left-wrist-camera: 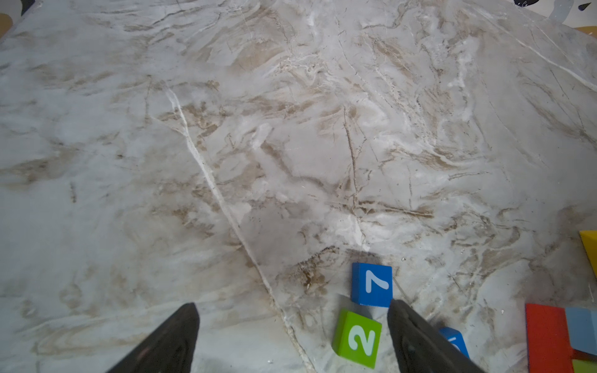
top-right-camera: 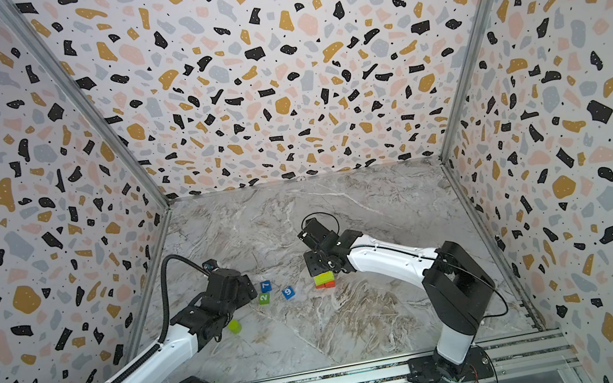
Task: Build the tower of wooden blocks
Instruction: 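Open and raise the right gripper while the left gripper moves over the blue 7 cube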
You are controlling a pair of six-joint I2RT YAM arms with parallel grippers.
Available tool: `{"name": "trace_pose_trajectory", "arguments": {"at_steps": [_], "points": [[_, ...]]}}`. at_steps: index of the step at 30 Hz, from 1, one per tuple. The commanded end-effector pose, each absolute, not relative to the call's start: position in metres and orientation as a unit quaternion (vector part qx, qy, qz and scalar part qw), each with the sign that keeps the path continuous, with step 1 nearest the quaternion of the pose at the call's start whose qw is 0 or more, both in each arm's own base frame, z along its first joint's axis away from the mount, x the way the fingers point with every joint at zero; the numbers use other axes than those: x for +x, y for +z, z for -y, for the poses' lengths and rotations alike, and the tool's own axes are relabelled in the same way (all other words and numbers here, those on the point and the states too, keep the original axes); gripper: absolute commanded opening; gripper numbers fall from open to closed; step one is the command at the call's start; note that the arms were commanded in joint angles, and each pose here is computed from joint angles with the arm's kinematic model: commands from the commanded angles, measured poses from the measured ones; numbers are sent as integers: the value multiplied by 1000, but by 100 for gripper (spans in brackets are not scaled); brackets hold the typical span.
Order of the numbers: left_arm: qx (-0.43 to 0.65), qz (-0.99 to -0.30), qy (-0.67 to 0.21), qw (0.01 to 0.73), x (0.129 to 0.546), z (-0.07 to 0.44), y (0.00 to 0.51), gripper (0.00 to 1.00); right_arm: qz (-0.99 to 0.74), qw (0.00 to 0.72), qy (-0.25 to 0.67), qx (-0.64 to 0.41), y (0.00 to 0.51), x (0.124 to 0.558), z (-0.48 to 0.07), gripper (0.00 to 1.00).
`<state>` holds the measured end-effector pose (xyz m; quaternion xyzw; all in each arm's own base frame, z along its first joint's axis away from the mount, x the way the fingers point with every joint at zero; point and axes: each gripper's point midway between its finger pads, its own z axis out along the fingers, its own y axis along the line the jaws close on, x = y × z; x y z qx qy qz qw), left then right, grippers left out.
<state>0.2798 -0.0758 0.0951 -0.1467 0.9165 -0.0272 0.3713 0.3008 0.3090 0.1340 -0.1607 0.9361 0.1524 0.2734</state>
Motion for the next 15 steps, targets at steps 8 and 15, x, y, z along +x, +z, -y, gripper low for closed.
{"name": "trace_pose_trajectory", "arguments": {"at_steps": [8, 15], "points": [[-103, -932, -28, 347, 290, 92, 103, 88, -880, 362, 249, -179, 198, 296, -289, 66], [-88, -942, -31, 323, 298, 104, 92, 66, -867, 384, 264, -175, 205, 291, -268, 68]]}}
